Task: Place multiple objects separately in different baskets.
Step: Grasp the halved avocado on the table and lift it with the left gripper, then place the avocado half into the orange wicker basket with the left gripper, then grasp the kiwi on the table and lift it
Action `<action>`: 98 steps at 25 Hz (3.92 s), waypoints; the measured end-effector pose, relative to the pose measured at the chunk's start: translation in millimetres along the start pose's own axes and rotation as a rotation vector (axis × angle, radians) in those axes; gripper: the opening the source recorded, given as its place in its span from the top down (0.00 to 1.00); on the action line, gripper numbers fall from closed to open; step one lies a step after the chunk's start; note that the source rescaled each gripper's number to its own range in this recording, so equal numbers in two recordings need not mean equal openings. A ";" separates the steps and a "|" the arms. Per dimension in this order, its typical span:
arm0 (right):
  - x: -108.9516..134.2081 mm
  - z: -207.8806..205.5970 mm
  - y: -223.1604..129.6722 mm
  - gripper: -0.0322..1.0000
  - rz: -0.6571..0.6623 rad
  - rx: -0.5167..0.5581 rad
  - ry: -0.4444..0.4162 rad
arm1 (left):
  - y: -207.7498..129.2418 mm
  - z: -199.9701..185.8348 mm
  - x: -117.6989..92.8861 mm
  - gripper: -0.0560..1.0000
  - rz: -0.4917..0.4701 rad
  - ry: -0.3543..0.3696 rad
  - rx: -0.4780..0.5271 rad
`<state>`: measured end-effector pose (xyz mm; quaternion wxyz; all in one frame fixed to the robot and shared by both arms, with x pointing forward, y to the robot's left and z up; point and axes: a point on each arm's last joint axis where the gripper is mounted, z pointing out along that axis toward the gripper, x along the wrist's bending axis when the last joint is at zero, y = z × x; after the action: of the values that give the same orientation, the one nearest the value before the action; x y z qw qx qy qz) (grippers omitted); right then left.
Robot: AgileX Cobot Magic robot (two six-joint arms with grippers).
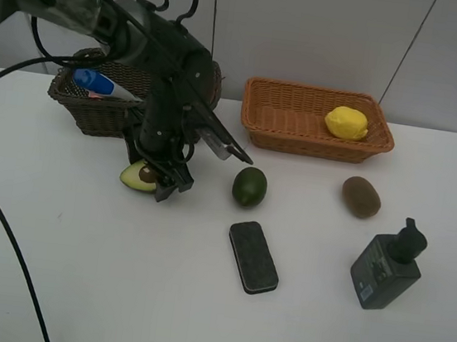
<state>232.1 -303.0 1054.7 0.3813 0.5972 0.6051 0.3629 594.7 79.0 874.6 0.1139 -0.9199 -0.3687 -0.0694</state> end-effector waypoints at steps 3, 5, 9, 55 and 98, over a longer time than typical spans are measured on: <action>0.0 0.0 0.0 0.02 0.000 0.000 0.000 | 1.1 6.0 -1.3 0.00 0.004 -0.002 0.011; 0.0 0.0 0.0 0.02 0.000 0.000 0.000 | 1.3 5.5 -1.1 0.00 0.003 -0.002 0.010; 0.0 0.0 0.0 0.02 0.000 0.000 0.000 | 1.3 6.0 -1.5 0.06 0.002 -0.004 0.011; 0.0 0.0 0.0 0.02 0.000 0.000 0.000 | 78.4 -190.7 42.9 0.00 -0.277 -0.405 -0.812; 0.0 0.0 0.0 0.02 0.000 0.000 0.000 | -383.4 -150.2 -29.7 0.00 -0.851 -0.156 -0.549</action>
<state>232.1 -303.0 1054.7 0.3814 0.5972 0.6051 0.3630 300.7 289.4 1073.9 -0.1983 -0.6867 -0.6862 -0.1353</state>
